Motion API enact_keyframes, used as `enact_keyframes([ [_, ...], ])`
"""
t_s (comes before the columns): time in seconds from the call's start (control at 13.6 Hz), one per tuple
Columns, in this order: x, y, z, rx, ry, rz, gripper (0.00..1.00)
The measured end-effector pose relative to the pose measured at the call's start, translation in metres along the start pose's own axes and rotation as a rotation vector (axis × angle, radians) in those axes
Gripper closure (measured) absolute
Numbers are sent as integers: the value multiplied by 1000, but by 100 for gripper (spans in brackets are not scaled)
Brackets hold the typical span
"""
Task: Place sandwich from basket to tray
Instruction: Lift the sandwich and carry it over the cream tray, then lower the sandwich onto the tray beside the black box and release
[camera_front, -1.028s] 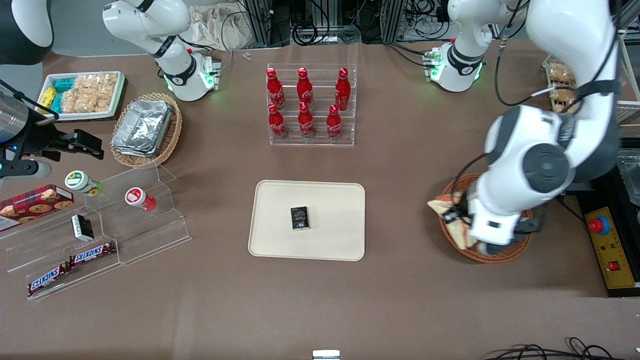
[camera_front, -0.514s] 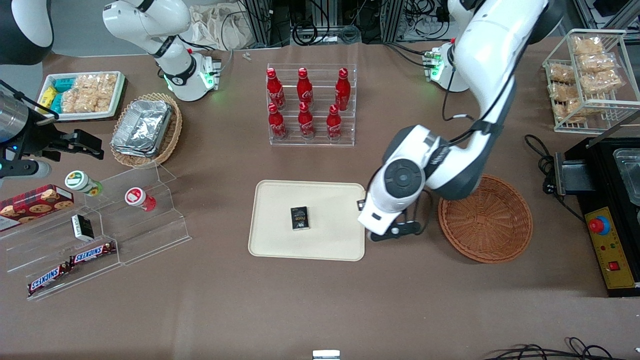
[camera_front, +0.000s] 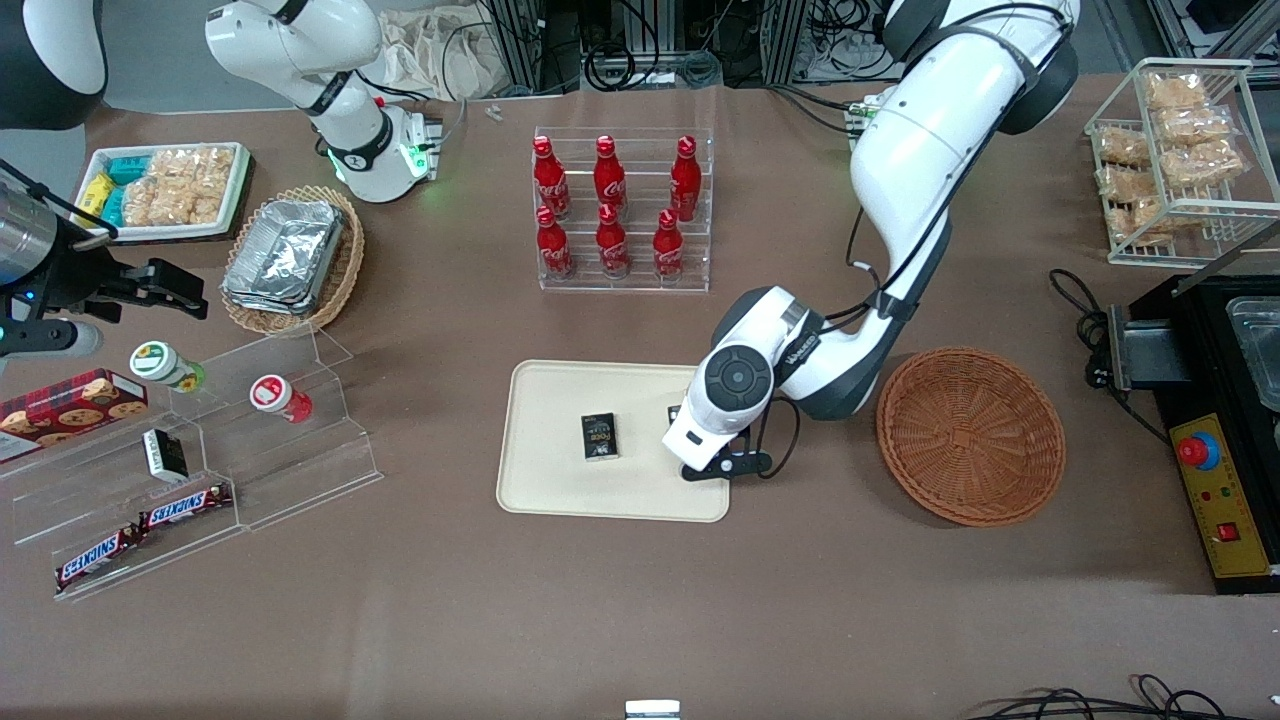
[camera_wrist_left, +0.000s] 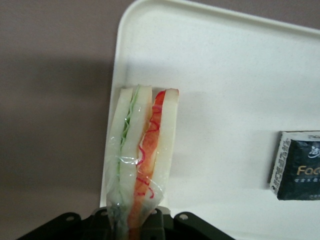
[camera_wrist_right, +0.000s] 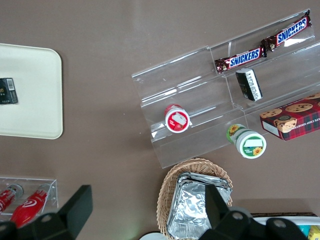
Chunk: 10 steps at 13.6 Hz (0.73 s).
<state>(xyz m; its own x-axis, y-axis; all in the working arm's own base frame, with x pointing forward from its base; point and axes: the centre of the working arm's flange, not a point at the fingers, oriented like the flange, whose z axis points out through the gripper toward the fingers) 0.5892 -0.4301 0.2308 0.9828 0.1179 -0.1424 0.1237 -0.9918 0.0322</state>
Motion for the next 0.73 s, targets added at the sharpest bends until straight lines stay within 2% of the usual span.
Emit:
enact_keyframes([
  [0.07,1,1,4,-6,4,1,79],
  [0.44,9,1,7,-18,14,-6,30],
  [0.59,16,2,-10,-35,39,-13,7],
  [0.66,22,-2,-29,-42,58,-22,0],
  [0.73,30,-12,-54,-41,74,-40,0],
])
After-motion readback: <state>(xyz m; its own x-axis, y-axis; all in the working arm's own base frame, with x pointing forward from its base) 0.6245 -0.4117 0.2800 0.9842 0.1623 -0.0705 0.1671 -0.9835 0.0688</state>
